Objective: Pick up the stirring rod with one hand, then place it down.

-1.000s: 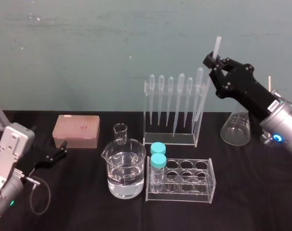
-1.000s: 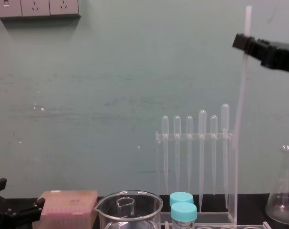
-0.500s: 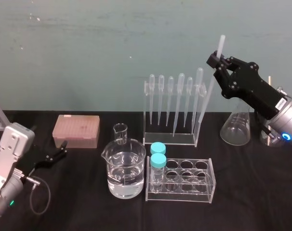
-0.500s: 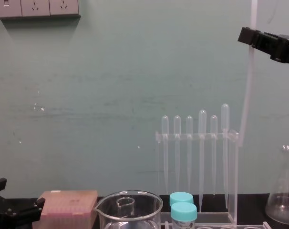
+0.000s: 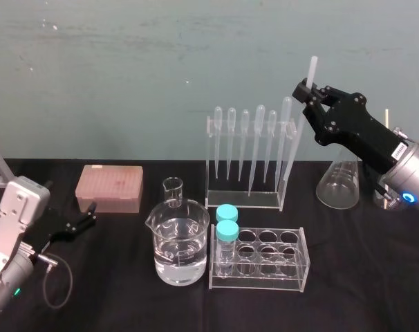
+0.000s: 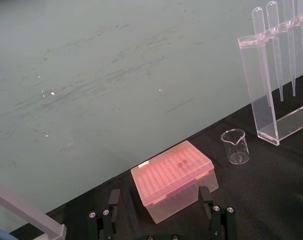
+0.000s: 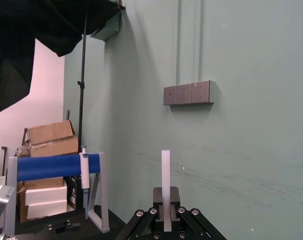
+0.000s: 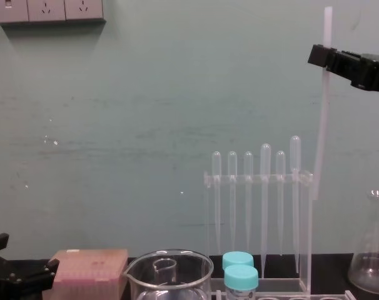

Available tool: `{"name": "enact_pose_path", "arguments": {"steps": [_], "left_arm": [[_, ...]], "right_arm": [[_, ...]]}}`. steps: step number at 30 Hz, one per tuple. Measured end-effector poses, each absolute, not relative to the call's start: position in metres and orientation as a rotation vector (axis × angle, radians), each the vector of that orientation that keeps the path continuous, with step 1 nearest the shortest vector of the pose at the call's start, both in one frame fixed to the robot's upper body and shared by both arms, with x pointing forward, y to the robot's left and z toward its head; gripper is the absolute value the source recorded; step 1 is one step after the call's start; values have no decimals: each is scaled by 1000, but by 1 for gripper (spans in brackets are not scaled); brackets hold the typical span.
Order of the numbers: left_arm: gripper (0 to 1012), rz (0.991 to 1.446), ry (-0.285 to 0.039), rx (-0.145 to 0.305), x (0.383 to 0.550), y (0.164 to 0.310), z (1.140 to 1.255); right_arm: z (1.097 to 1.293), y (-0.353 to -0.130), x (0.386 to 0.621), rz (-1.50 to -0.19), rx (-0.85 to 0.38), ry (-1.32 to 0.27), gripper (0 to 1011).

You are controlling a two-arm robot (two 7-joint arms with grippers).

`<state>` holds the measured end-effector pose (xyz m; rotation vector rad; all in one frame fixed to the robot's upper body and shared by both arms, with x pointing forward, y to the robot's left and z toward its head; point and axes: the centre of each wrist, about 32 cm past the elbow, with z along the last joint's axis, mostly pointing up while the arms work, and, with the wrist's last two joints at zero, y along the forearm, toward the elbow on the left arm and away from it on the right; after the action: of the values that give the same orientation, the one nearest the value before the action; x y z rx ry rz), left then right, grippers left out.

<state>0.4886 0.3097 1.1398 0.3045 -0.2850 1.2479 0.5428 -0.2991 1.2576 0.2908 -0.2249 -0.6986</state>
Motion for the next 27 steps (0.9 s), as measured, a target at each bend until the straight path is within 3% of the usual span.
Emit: {"name": "enact_pose_path", "arguments": {"steps": [27], "left_arm": [[1000,1248,-285,304,489,310,1140]], "right_arm": [[1251,-297,543,-698,273,-213,69]]}}
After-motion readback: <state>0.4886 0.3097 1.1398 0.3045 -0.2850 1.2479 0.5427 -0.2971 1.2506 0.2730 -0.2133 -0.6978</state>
